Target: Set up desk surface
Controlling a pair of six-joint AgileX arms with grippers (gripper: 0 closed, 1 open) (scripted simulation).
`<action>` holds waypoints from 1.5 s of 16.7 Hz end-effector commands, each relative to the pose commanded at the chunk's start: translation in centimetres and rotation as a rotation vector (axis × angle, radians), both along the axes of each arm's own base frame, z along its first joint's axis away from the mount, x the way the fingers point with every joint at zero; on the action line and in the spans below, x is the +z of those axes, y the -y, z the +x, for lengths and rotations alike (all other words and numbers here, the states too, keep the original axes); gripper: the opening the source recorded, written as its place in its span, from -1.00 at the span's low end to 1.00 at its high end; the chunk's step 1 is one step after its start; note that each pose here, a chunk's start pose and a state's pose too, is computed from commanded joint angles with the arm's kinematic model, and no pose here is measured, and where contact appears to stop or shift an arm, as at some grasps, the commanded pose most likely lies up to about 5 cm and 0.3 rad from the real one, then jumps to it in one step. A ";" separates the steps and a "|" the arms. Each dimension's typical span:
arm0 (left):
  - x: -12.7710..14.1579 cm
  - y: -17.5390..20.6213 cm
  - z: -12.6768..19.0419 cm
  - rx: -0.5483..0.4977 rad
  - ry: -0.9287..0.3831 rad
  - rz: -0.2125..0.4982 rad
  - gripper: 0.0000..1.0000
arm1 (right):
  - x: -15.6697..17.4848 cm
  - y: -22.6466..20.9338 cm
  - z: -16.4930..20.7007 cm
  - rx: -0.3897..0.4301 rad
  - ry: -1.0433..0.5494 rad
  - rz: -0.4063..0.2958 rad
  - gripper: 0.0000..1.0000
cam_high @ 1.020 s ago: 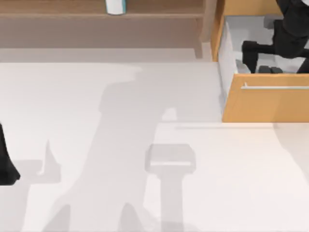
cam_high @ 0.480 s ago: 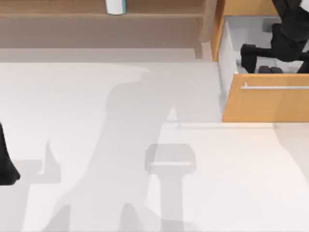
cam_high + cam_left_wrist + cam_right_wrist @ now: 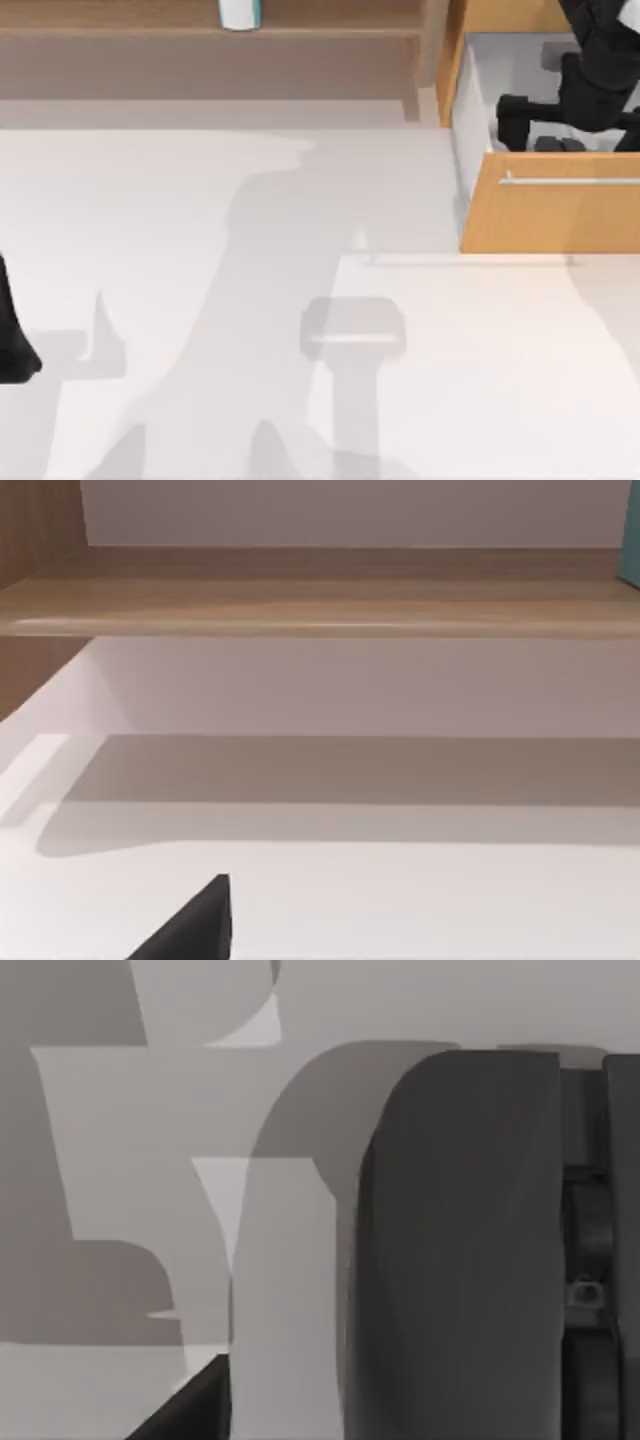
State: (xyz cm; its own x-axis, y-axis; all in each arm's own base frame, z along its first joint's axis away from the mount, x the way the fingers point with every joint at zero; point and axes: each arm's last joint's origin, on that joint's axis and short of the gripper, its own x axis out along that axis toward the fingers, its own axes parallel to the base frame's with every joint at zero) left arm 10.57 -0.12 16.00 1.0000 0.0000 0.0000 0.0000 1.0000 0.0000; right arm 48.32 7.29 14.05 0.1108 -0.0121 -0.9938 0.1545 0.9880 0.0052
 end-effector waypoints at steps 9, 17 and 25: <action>0.0 0.0 0.0 0.000 0.000 0.000 1.00 | -0.9 0.0 0.1 0.000 -0.007 0.000 0.55; 0.0 0.0 0.0 0.000 0.000 0.000 1.00 | -0.9 0.0 0.1 0.000 -0.007 0.000 -0.66; 0.0 0.0 0.0 0.000 0.000 0.000 1.00 | -0.9 0.0 0.1 0.000 -0.007 0.000 -1.00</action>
State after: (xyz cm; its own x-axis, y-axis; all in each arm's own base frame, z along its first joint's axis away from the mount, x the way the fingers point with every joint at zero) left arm 10.57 -0.12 16.00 1.0000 0.0000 0.0000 0.0000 1.0000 0.0000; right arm 48.47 7.30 13.11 0.1037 -0.0125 -0.9945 0.1548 0.9879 0.0037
